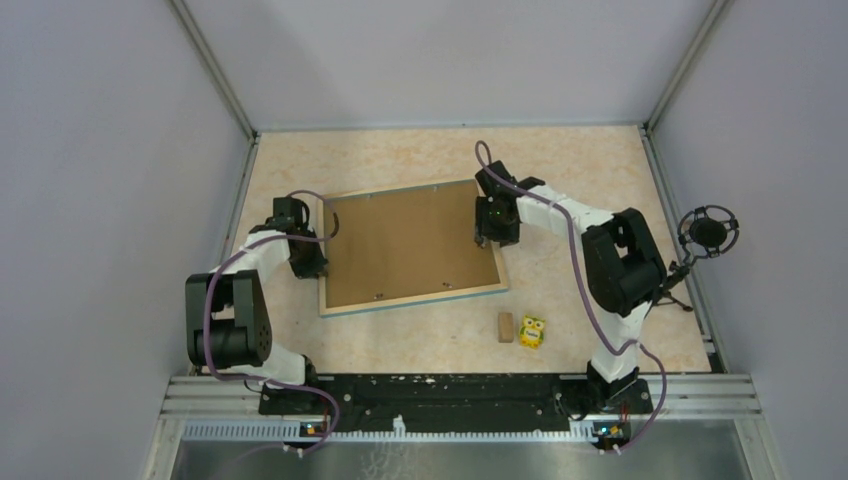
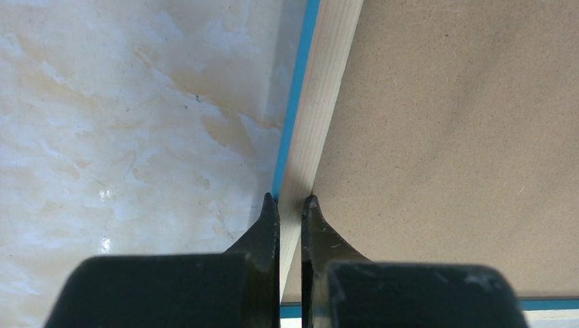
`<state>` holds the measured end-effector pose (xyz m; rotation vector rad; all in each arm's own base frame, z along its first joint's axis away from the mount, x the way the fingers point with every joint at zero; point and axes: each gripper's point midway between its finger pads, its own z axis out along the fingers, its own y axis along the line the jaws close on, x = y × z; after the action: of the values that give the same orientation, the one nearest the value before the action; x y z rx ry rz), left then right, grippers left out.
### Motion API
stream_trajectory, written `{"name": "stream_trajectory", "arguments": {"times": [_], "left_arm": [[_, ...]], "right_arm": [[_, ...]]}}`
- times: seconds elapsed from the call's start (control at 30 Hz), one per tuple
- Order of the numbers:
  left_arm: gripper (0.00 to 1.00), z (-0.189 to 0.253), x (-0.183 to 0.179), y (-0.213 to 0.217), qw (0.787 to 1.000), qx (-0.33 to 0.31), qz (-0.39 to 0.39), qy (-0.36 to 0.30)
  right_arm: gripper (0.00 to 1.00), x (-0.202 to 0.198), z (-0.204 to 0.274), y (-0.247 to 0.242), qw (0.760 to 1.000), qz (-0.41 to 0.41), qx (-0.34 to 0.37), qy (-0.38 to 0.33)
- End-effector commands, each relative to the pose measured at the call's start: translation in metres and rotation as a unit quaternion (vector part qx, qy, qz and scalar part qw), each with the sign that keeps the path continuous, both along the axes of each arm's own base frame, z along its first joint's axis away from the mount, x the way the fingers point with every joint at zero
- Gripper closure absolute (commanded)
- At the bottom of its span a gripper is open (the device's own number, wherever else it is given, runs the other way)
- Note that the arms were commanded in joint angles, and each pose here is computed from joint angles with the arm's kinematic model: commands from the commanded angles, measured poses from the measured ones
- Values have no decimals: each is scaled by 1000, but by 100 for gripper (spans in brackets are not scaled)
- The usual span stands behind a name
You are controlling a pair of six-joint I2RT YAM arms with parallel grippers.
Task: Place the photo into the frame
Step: Install the photo frame at the center of the board.
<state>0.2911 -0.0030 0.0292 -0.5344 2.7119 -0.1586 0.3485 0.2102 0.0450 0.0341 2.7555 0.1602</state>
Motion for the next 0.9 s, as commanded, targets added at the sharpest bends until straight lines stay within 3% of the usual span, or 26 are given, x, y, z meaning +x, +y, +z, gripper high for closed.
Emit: {"name": "stream_trajectory", "arguments": {"times": [0.0, 0.5, 0.87], "left_arm": [[100, 0, 0, 2, 999, -5, 35, -6], [100, 0, 1, 0, 999, -12, 31, -5], [100, -1, 0, -2, 999, -15, 28, -3]], "right_arm": [[47, 16, 6, 1, 1000, -13, -1, -13], [56, 8, -24, -15, 999, -9, -46, 10], [82, 13, -25, -22, 997, 29, -75, 0]]}}
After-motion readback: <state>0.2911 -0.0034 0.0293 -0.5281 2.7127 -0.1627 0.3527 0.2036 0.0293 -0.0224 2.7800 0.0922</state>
